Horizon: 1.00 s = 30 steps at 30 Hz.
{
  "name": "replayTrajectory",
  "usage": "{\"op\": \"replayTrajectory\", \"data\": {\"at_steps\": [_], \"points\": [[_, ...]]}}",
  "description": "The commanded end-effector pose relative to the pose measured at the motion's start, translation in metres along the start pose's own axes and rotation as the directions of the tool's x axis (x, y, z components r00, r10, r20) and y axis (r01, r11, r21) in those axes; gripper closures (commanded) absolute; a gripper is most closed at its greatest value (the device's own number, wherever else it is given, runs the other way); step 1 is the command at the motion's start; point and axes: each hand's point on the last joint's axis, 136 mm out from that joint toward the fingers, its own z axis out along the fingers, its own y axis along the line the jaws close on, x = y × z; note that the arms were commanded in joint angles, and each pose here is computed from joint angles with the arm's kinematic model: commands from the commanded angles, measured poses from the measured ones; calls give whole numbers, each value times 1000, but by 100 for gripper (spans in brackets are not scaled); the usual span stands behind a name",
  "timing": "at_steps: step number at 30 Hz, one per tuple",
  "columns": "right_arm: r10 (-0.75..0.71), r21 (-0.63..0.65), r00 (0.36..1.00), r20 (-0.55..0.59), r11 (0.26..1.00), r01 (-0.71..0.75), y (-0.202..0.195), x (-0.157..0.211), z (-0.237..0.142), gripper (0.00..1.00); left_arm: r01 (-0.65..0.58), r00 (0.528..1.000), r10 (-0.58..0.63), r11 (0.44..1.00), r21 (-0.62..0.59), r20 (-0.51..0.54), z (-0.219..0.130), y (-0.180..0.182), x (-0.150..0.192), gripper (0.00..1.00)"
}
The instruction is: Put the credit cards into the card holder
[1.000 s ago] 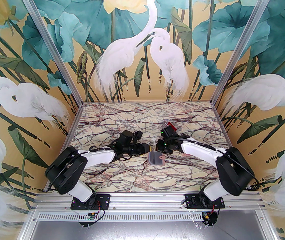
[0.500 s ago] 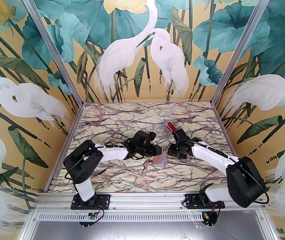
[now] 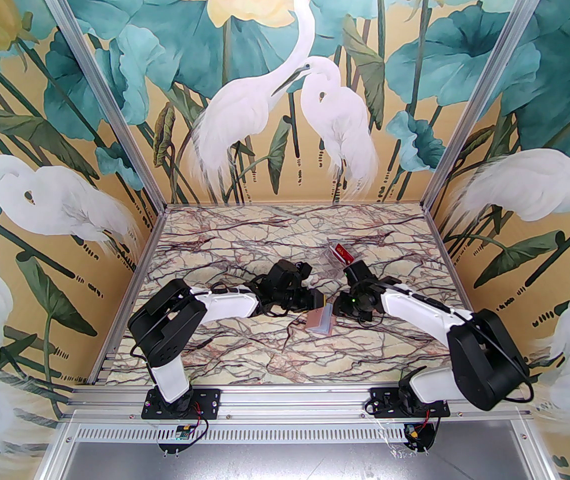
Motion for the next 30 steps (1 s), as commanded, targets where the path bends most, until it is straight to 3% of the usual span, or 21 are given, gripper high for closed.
{"op": "replayTrajectory", "data": {"at_steps": [1, 12, 20, 24, 27, 30], "points": [[-33, -35, 999, -24, 999, 32, 7, 2, 4, 58, 4, 1000, -4, 1000, 5, -9, 9, 2, 2, 60], [-49, 7, 991, -127, 999, 50, -5, 17, 27, 58, 28, 1000, -28, 999, -29, -11, 15, 14, 3, 63], [0, 197, 998, -68, 980, 14, -40, 14, 13, 82, 38, 999, -40, 996, -81, -26, 23, 29, 13, 66], [2, 274, 1000, 7, 962, -3, -52, 5, -5, 83, 34, 998, -39, 993, -110, -46, 28, 37, 20, 67], [5, 233, 999, 46, 972, -16, -43, -1, -13, 82, 27, 998, -34, 991, -132, -51, 28, 40, 23, 68], [-1, 25, 997, 74, 1000, -1, -5, -4, -20, 69, 29, 999, -35, 990, -136, -40, 26, 40, 22, 70]]}}
